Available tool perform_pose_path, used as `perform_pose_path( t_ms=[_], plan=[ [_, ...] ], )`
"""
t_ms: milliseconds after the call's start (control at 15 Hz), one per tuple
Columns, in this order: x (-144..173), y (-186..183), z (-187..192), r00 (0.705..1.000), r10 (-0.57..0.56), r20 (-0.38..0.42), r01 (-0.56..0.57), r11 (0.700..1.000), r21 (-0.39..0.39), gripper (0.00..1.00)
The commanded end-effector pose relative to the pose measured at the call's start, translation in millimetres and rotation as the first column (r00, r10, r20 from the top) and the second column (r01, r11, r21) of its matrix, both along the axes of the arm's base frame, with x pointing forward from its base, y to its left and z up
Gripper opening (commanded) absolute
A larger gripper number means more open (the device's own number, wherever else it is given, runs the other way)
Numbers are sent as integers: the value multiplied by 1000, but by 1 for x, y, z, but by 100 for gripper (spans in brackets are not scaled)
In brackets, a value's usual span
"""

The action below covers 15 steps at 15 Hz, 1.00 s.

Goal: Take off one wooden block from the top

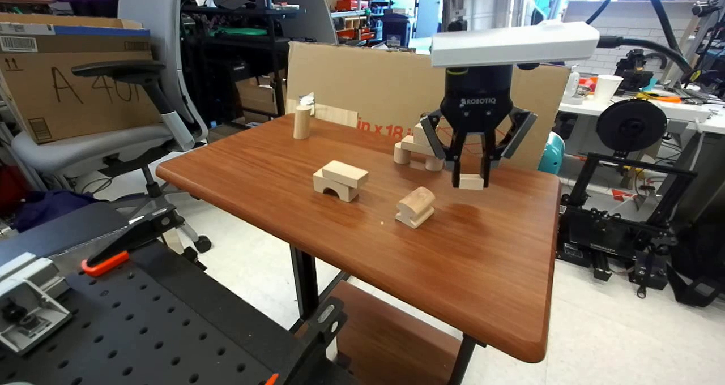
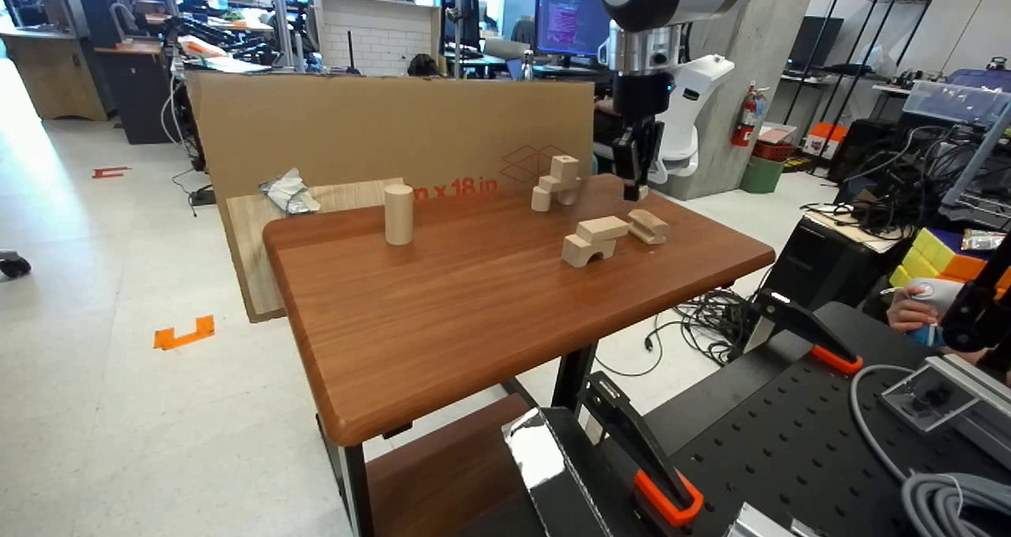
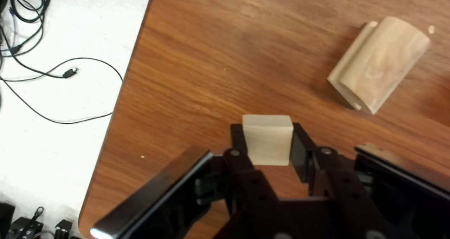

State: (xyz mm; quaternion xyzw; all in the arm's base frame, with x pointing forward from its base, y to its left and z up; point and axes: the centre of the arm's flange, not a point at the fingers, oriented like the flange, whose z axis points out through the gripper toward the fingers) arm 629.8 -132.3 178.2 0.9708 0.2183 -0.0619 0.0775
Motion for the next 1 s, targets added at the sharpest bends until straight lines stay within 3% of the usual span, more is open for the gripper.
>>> perform_pose_path(
  t_ms=[0,200,267,333,667,933],
  plan=[
    [3,-11,-20,999,47,18,-47,998,-29,9],
    [4,-16,-33,998,59,13,-58,997,-46,9],
    [4,-17,-30,998,62,14,-62,997,-46,59],
    [3,-18,-27,998,61,17,-61,997,-42,60],
    [-27,-3,12,995,51,87,-53,998,29,97],
    [-65,17,67,993,-56,103,46,994,98,100]
  ],
)
